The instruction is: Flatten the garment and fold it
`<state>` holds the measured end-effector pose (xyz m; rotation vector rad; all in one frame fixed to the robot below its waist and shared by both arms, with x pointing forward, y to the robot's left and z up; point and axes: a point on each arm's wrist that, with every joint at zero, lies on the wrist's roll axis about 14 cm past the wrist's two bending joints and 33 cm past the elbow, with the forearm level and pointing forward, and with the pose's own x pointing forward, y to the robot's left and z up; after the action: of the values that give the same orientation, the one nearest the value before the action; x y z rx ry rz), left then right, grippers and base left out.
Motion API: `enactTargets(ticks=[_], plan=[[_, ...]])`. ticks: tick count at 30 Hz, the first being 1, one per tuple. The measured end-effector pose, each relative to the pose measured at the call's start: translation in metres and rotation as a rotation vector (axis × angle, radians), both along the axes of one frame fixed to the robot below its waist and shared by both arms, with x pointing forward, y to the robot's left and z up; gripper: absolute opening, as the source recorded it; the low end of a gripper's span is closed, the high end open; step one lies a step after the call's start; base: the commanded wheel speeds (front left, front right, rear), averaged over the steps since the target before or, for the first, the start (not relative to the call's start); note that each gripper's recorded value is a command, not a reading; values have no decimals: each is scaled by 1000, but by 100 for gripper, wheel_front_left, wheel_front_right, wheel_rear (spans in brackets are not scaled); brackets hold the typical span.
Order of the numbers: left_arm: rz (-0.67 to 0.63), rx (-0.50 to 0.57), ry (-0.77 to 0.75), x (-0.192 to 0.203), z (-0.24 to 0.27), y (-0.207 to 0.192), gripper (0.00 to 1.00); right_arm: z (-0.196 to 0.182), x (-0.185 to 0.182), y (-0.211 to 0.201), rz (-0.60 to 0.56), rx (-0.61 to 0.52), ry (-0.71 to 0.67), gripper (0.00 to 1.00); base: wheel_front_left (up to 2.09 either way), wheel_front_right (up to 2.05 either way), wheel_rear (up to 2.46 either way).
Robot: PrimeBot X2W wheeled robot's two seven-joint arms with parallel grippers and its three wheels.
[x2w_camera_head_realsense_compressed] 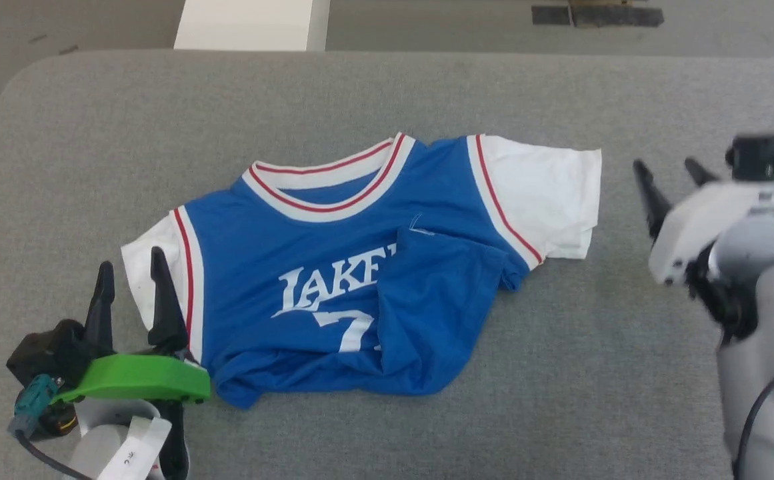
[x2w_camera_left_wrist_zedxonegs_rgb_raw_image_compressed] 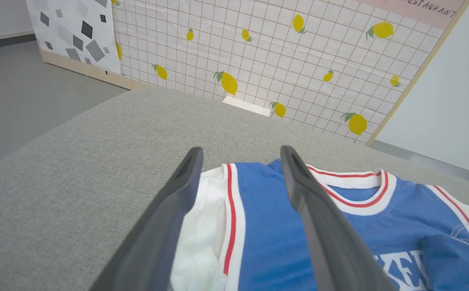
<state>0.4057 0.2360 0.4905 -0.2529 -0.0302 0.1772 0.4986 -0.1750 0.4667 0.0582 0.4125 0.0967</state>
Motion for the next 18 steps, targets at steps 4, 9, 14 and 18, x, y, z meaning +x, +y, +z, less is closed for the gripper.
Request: enactTargets(ticks=[4, 9, 14, 18], plan=[[-2, 8, -10, 10, -1, -4, 100, 0, 29, 5, 44, -80, 88, 100, 0, 0, 0], [7, -10, -18, 19, -5, -6, 100, -20, 51, 12, 96, -194, 251, 100, 0, 0, 0], [19, -12, 1, 23, -16, -3, 100, -56, 57, 24, 163, -296, 430, 100, 0, 0, 0], [24, 3, 17, 26, -23, -1, 100, -88, 50, 35, 226, -359, 555, 100, 0, 0, 0]])
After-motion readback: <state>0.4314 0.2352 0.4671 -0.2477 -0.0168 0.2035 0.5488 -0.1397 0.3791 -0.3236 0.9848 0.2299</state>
